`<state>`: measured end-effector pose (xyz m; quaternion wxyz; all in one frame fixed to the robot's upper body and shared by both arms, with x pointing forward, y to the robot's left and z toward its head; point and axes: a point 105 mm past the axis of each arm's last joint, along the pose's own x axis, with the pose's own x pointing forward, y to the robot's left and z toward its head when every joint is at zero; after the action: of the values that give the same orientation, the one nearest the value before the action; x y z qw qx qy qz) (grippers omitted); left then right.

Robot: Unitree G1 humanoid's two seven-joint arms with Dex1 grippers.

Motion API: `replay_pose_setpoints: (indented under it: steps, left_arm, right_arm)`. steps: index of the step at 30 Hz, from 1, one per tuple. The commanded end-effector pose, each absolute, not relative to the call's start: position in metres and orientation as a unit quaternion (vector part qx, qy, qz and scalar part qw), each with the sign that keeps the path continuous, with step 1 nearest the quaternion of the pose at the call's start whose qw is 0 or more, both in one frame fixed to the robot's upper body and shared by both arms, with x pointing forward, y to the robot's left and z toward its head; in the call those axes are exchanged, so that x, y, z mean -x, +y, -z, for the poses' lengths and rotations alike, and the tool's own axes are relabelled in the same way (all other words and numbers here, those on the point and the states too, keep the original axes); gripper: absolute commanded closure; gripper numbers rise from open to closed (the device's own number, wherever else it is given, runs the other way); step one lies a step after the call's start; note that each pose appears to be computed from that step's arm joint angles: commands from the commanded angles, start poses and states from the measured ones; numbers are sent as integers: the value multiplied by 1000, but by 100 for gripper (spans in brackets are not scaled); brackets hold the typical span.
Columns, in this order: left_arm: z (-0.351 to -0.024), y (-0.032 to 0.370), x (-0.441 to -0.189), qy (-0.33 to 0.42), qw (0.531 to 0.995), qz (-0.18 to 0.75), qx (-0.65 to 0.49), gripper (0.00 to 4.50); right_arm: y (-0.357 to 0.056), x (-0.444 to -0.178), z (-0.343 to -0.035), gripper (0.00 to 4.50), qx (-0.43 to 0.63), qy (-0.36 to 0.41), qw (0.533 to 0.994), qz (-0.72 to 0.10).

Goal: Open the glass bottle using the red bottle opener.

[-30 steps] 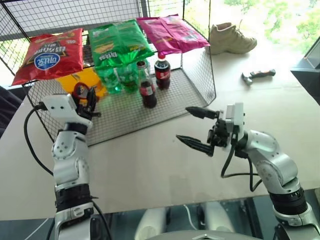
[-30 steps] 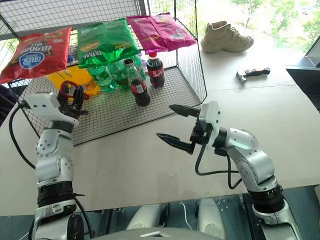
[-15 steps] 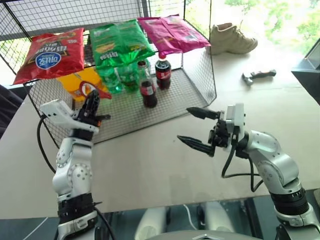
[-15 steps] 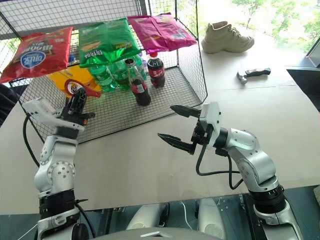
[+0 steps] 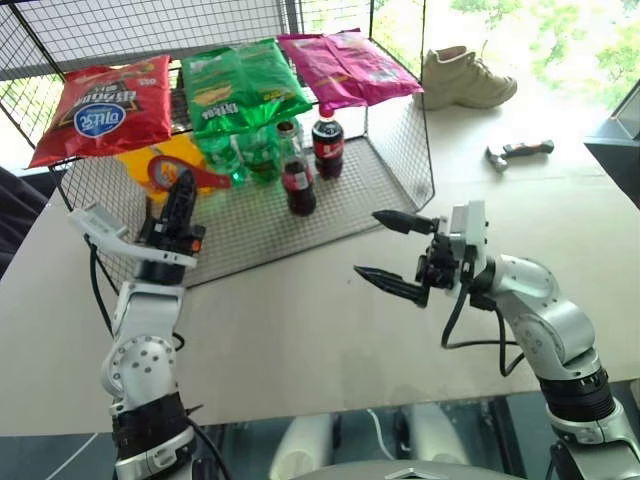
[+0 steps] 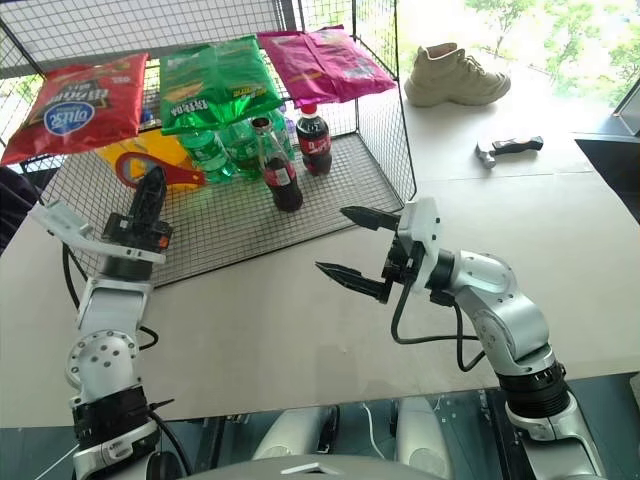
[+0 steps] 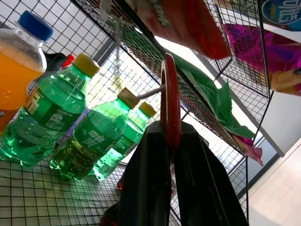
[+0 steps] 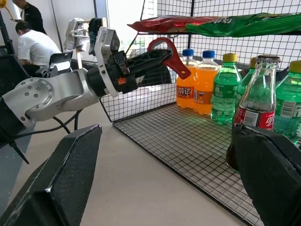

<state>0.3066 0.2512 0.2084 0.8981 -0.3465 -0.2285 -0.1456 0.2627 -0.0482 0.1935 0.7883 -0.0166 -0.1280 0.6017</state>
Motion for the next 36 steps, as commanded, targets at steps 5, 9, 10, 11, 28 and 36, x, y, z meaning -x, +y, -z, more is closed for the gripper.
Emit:
replay_pose_setpoints:
  steps: [5, 9, 10, 11, 28, 36]
  left_arm:
    - [-225, 261, -304, -262, 889, 135, 350, 447]
    - [-221, 240, -300, -236, 883, 193, 356, 447]
    - [-219, 234, -299, -227, 880, 211, 360, 447]
    - [-217, 224, -296, -213, 877, 237, 359, 447]
    - [-183, 108, -274, -10, 782, 540, 310, 447]
    - [-174, 99, -273, 14, 761, 574, 302, 447]
  right_arm:
    - [-50, -260, -204, 0, 27, -154, 786, -598]
    - [-51, -262, -201, 0, 31, -149, 791, -592]
    - [-51, -263, -200, 0, 33, -146, 793, -590]
    - [-51, -265, -199, 0, 36, -140, 796, -588]
    - [-34, -245, -175, 0, -55, 132, 723, -676]
    - [-29, -240, -186, 0, -77, 153, 705, -688]
